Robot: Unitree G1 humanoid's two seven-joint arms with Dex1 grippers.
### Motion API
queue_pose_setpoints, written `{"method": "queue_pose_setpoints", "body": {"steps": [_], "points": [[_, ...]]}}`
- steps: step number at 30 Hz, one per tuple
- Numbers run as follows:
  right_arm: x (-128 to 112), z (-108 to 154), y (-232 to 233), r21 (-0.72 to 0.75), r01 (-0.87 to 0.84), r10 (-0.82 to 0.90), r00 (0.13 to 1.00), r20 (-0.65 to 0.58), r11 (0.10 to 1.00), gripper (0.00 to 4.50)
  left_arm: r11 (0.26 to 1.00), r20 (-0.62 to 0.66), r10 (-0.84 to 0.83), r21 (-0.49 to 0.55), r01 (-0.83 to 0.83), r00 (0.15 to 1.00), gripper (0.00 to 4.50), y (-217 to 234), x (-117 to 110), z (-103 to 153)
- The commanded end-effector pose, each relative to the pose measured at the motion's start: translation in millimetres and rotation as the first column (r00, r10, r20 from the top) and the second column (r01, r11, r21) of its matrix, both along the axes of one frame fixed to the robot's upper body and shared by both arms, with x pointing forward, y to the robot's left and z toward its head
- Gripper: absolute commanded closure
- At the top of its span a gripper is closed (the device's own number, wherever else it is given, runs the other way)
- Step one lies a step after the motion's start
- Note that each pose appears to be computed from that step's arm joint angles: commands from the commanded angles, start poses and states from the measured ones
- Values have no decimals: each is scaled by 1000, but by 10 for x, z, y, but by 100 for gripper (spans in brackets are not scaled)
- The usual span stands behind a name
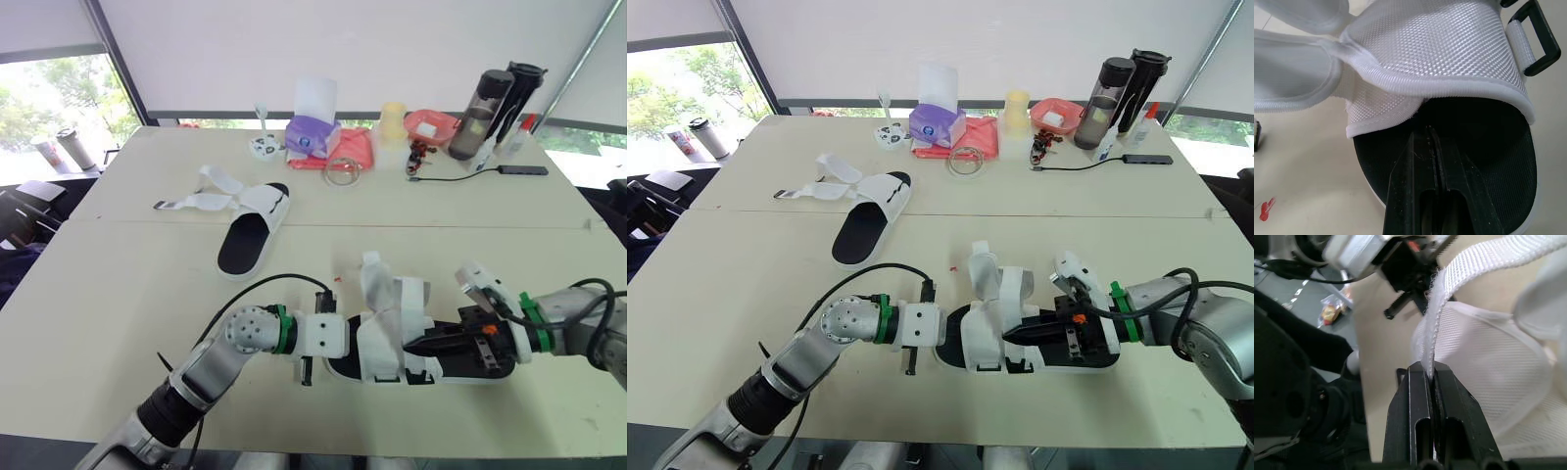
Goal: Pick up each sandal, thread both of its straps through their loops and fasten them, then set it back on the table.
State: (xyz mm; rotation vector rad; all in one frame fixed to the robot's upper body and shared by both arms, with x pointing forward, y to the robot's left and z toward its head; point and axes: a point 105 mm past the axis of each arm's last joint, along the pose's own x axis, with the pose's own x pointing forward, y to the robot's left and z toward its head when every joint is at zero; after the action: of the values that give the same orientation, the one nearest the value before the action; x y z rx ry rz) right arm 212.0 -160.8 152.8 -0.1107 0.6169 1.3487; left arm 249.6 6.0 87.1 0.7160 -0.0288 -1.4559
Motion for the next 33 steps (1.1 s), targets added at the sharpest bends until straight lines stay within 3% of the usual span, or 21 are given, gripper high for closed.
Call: {"method": "queue_pose_setpoints", "body": {"steps": [1, 7, 20, 24, 29, 33], "points": [[-101, -8, 29, -26, -58, 59, 998, 9, 998, 445, 999, -36, 22, 32, -21, 999, 450, 34, -14, -116], [8, 14, -37, -59, -40, 46, 994, 104, 997, 445, 999, -43, 26, 23, -25, 999, 450, 22, -15, -108], [-36, -26, -60, -136, -80, 106, 976, 189, 987, 445, 1000, -66, 28, 16, -27, 997, 450, 22, -91, -114], [12, 47, -19, -94, -46, 66, 972, 225, 994, 445, 1000, -75, 22, 15, -21, 997, 450, 8, -119, -126], [-35, 434, 92, 125, -12, 0, 996, 95, 992, 445, 1000, -79, 23, 20, -21, 997, 450, 18, -118, -135], [0, 576, 107, 182, 30, -43, 997, 65, 983, 445, 1000, -79, 21, 23, -20, 997, 450, 14, -113, -139]]}}
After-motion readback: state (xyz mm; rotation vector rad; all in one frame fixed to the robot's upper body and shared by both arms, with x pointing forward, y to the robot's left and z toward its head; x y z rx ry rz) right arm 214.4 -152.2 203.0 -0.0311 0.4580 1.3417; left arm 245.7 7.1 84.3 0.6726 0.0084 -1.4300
